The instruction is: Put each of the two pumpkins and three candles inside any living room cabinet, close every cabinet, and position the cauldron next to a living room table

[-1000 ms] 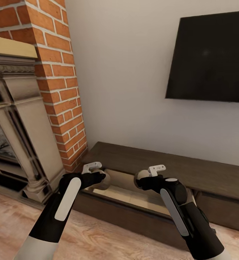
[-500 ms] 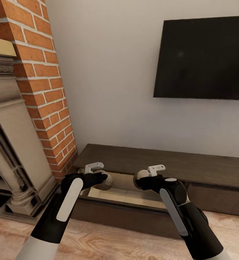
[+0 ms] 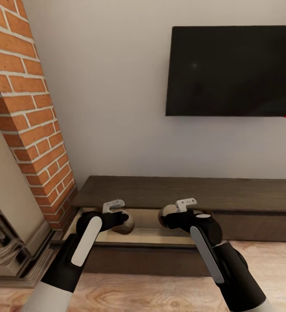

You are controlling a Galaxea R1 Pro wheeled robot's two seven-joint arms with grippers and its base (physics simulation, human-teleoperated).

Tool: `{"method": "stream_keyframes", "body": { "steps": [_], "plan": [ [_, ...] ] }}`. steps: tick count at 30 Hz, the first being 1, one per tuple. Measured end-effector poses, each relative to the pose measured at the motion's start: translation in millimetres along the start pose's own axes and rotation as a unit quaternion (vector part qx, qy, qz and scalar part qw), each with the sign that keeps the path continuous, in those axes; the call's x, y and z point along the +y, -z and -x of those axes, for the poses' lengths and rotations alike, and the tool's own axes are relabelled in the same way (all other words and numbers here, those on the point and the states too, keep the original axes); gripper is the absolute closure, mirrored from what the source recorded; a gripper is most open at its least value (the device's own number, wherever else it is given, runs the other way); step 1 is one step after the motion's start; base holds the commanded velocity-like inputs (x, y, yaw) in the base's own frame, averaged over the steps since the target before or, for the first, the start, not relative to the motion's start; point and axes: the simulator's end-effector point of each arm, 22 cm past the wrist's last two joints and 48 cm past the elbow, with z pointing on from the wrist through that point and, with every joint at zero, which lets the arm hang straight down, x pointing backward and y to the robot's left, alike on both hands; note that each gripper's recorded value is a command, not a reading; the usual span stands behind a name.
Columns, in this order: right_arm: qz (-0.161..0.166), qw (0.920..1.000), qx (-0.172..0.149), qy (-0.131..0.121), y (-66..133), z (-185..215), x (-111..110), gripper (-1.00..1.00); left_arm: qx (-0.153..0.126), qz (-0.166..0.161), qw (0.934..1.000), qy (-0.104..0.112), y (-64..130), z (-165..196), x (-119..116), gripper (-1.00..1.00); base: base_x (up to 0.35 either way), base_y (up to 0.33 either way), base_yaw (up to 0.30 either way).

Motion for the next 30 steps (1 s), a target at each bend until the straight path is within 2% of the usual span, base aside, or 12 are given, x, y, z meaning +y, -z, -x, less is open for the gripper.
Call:
{"method": "stream_keyframes", "body": {
  "steps": [3, 4, 7, 11, 12, 16, 20, 23, 25, 30],
  "plan": [
    [0.003, 1.0000, 0.003, 0.000, -1.5, -2, 3, 1.00, 0.005, 0.003, 1.0000, 0.001, -3.3, -4, 2, 1.00, 0.037, 0.281, -0.099],
    [0.005, 0.9998, 0.018, 0.002, -7.8, -13, 6, 1.00, 0.016, 0.010, 0.9998, 0.007, -11.2, -14, 7, 1.00, 0.139, 0.259, -0.022],
    [0.004, 0.9994, 0.035, 0.002, -14.9, -26, 6, 1.00, 0.018, 0.019, 0.9996, 0.011, -17.5, -19, 13, 1.00, 0.221, 0.205, -0.010],
    [0.006, 0.9983, 0.059, 0.001, -24.0, -42, 8, 1.00, 0.019, 0.021, 0.9995, 0.013, -19.4, -21, 15, 1.00, 0.286, 0.141, -0.002],
    [0.011, 0.9975, 0.070, -0.003, -28.7, -50, 16, 1.00, 0.019, 0.022, 0.9995, 0.012, -19.9, -21, 15, 1.00, 0.312, 0.073, -0.001],
    [0.015, 0.9964, 0.083, -0.007, -33.6, -59, 22, 1.00, 0.020, 0.022, 0.9995, 0.013, -20.5, -23, 15, 1.00, 0.319, 0.032, 0.000],
    [0.016, 0.9961, 0.086, -0.008, -35.2, -61, 24, 1.00, 0.020, 0.022, 0.9995, 0.009, -21.7, -24, 13, 1.00, 0.177, 0.010, 0.000],
    [0.021, 0.9965, 0.080, -0.008, -37.5, -55, 30, 1.00, 0.020, 0.005, 0.9998, 0.009, -24.9, -27, -4, 1.00, 0.000, 0.000, 0.000],
    [0.025, 0.9969, 0.074, -0.011, -39.5, -48, 35, 1.00, 0.025, 0.007, 0.9996, 0.004, -28.4, -36, -2, 1.00, 0.000, 0.000, 0.000],
    [0.033, 0.9977, 0.057, -0.017, -43.6, -30, 47, 1.00, 0.027, 0.010, 0.9995, 0.011, -34.0, -41, 1, 1.00, 0.000, 0.000, 0.000]
  ]
}}
